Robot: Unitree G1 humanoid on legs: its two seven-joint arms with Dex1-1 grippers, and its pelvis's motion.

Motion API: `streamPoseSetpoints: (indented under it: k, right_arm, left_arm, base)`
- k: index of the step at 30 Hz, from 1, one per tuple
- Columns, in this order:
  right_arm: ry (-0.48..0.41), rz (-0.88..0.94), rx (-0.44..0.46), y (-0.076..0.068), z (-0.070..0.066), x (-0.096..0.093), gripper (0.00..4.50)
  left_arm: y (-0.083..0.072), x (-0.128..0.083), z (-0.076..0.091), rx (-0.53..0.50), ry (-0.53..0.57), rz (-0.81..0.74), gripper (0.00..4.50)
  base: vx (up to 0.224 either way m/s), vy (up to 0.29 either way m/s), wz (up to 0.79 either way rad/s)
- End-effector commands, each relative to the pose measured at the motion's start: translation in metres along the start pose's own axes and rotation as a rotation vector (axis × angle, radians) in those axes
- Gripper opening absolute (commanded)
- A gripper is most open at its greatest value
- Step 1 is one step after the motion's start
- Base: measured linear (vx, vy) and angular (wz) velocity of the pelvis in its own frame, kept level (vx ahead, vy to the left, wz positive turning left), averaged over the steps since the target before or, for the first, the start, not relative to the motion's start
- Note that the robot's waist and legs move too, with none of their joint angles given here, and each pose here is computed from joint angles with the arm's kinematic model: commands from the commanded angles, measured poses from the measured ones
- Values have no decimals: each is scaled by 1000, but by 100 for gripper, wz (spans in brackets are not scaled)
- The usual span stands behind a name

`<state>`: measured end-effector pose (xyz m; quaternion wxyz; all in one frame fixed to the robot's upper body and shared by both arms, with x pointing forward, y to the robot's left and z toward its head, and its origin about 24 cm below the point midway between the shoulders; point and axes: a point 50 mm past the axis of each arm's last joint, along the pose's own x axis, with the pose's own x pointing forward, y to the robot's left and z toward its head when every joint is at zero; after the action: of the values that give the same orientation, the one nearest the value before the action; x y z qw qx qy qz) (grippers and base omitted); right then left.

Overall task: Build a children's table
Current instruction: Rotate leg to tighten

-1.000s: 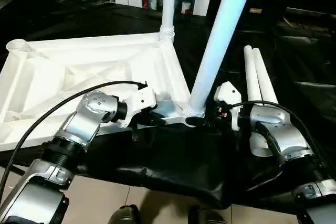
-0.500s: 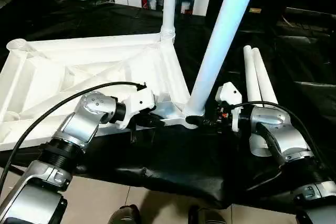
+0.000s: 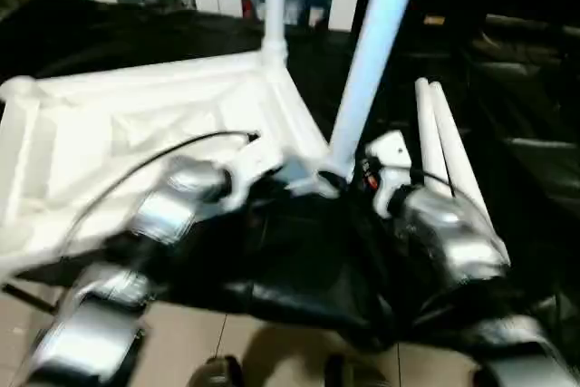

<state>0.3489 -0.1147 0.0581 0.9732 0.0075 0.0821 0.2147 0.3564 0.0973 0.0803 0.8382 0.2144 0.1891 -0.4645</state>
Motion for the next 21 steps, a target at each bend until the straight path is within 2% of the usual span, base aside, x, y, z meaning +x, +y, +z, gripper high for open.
streamPoseSetpoints:
  k: [1, 5, 8, 9, 10, 12, 16, 18, 19, 20, 21]
  right_arm:
    - [98, -140, 60, 0, -23, 1, 268]
    - [64, -146, 75, 10, -18, 8, 268]
    - [-29, -32, 115, 16, -5, 8, 268]
    - [-52, 2, 122, 17, -1, 7, 303]
    - [-75, 29, 110, 16, 2, 5, 338]
    - [-101, 70, 56, 9, 8, -1, 340]
    - [-100, 164, 37, 4, 13, -8, 379]
    - [-77, 273, 5, -2, 16, -18, 399]
    - [-75, 284, 6, -3, 16, -19, 399]
    - [-51, 396, -42, -7, 17, -29, 399]
    - [-51, 396, -42, -7, 17, -29, 399]
  left_arm:
    - [-2, 8, -23, -97, 86, 80, 0]
    - [-1, 11, -19, -80, 86, 88, 0]
    - [-1, 9, -15, -41, 61, 49, 0]
    - [-1, 8, -14, -38, 60, 39, 0]
    - [-2, 6, -14, -18, 54, 25, 0]
    - [-2, 1, -17, 11, 51, -15, 0]
    - [-2, -6, -19, 31, 39, -73, 0]
    - [-5, -12, -19, 80, 18, -140, 0]
    - [-5, -13, -20, 81, 19, -144, 0]
    - [-9, -19, -19, 125, -8, -222, 0]
    - [-9, -19, -19, 125, -8, -222, 0]
  base:
    - [0, 0, 0]
    - [0, 0, 0]
    - [0, 0, 0]
    - [0, 0, 0]
    - [0, 0, 0]
    - [0, 0, 0]
    - [0, 0, 0]
    - [0, 0, 0]
    - [53, -35, 7]
    - [53, -35, 7]
    - [65, -33, 8]
